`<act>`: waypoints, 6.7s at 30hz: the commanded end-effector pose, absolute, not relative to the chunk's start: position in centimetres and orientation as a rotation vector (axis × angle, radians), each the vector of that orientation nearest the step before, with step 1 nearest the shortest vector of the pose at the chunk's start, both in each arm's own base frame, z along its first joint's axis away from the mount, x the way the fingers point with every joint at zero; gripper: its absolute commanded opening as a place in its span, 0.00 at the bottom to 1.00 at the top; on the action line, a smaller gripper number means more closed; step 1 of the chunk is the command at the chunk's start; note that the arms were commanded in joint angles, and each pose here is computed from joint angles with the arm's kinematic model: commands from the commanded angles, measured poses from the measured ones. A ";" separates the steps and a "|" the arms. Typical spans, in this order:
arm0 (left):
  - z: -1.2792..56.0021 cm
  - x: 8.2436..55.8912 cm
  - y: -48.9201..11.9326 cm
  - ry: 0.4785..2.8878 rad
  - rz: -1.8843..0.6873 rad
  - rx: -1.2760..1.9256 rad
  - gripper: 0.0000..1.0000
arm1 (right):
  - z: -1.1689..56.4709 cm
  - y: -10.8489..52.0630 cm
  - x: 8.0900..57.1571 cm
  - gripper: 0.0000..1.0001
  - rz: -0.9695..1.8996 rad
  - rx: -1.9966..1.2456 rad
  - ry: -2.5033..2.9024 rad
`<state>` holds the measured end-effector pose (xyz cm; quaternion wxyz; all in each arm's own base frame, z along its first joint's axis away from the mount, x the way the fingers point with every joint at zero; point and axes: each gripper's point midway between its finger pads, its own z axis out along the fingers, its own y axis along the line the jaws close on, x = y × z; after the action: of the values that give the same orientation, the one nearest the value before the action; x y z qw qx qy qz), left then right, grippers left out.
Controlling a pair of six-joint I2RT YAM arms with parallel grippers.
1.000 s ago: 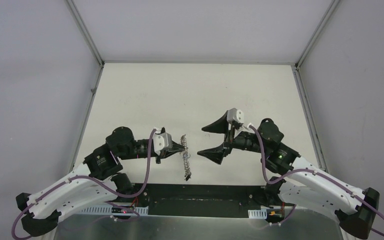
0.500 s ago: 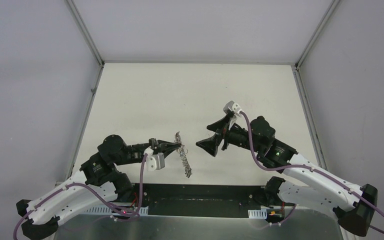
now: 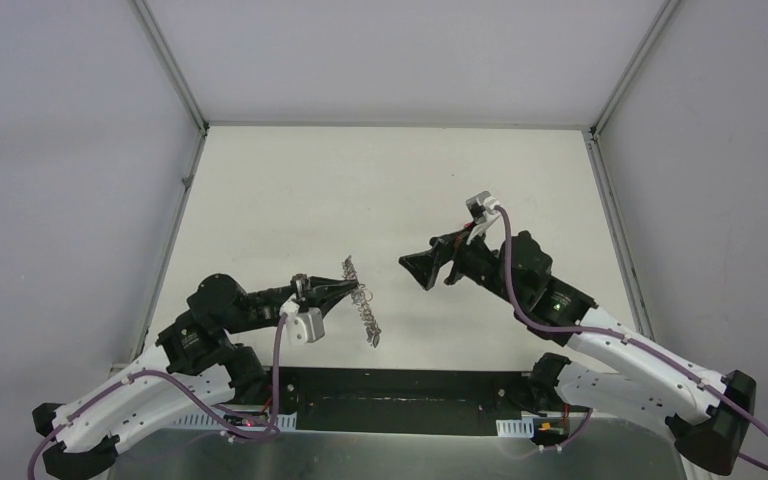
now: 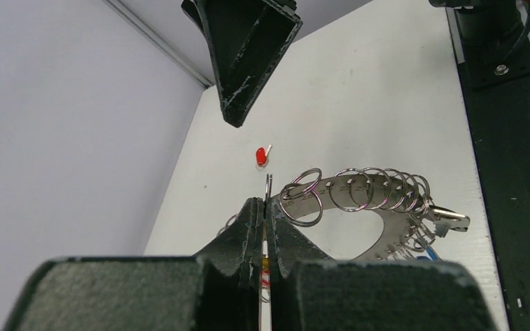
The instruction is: Put the keys on the keyring
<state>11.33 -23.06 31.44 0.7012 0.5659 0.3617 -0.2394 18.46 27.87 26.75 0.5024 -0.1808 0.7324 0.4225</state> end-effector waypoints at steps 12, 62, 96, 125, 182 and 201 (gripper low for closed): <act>32.4 12.9 -24.3 1.322 -0.962 0.801 0.00 | 20.6 22.9 23.7 1.00 0.984 0.098 2.194; 29.0 14.0 -21.7 1.623 -1.018 0.449 0.00 | 3.9 15.6 41.1 0.48 -0.081 0.167 2.971; 28.1 13.7 -22.0 1.697 -1.067 0.388 0.00 | 5.6 17.5 35.3 0.00 0.082 0.042 2.997; 26.7 13.9 -22.3 1.777 -1.089 0.322 0.00 | 7.9 17.4 31.4 0.35 0.425 0.036 3.039; 25.7 14.3 -22.8 1.754 -1.090 0.330 0.00 | 5.4 13.7 28.4 0.40 0.413 0.207 3.129; 25.5 14.3 -22.9 1.757 -1.085 0.337 0.00 | 4.7 15.5 29.8 0.28 0.387 0.172 3.164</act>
<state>13.81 -22.46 22.72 0.4702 0.1538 0.7588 -0.4236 29.15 14.81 3.75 -0.0394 0.0613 0.9905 0.1168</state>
